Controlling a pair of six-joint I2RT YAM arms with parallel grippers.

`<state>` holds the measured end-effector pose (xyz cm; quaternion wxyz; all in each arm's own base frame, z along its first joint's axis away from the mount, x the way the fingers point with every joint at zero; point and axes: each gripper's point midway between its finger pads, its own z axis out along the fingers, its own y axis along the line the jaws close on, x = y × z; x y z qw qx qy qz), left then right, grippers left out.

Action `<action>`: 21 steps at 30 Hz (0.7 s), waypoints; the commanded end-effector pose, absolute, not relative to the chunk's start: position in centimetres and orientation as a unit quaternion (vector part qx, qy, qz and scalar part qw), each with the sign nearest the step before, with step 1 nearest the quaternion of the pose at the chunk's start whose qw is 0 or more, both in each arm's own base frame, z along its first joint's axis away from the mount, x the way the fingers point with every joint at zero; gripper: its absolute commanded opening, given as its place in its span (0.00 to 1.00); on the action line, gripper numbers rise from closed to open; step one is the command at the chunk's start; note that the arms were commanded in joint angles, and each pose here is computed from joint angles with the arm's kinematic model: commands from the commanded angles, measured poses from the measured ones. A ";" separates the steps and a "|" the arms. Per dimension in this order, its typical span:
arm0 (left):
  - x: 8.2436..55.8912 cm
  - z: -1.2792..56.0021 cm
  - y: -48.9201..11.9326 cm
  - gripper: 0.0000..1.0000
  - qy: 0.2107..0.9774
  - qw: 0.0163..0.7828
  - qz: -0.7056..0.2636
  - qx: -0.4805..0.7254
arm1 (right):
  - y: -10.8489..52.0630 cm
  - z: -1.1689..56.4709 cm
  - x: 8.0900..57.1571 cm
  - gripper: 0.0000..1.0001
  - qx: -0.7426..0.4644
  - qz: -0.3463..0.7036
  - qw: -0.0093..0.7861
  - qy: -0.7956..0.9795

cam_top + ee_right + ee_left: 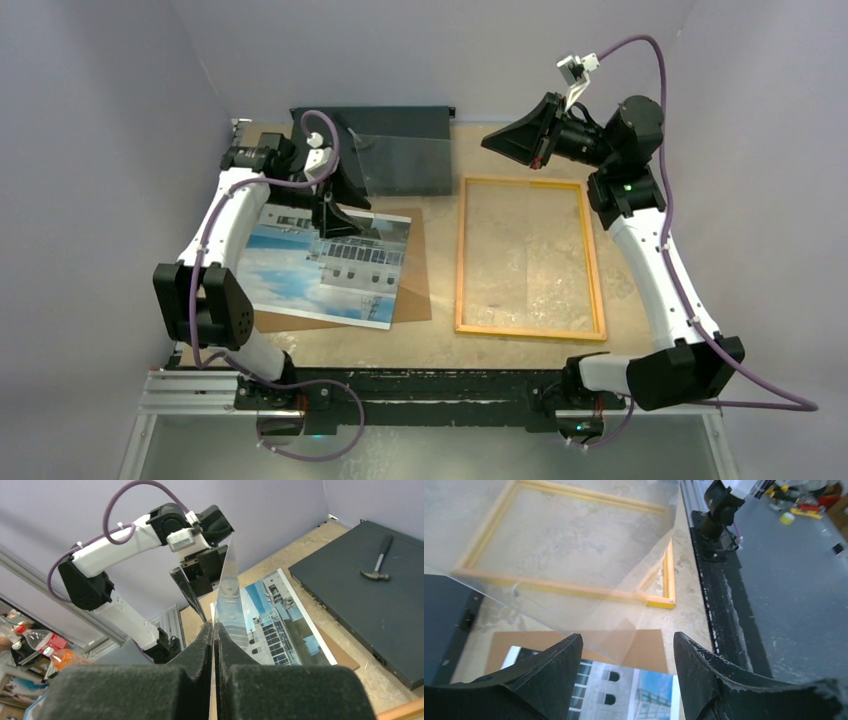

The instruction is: Put the photo into the frame

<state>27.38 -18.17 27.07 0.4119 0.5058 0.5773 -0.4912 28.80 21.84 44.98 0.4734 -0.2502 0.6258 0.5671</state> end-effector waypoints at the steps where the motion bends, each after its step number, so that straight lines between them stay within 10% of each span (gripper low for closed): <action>1: 26.3 27.2 -19.0 0.68 0.551 0.413 -0.538 0.487 | 22.1 46.0 28.0 0.00 -0.271 0.576 0.483 0.602; 10: 26.5 27.9 -18.7 0.93 0.553 0.417 -0.508 0.512 | 21.9 47.0 27.2 0.00 -0.274 0.573 0.487 0.599; 21: 33.6 33.3 -16.3 1.00 0.686 0.488 -0.349 0.410 | 21.7 47.5 27.2 0.00 -0.272 0.563 0.492 0.607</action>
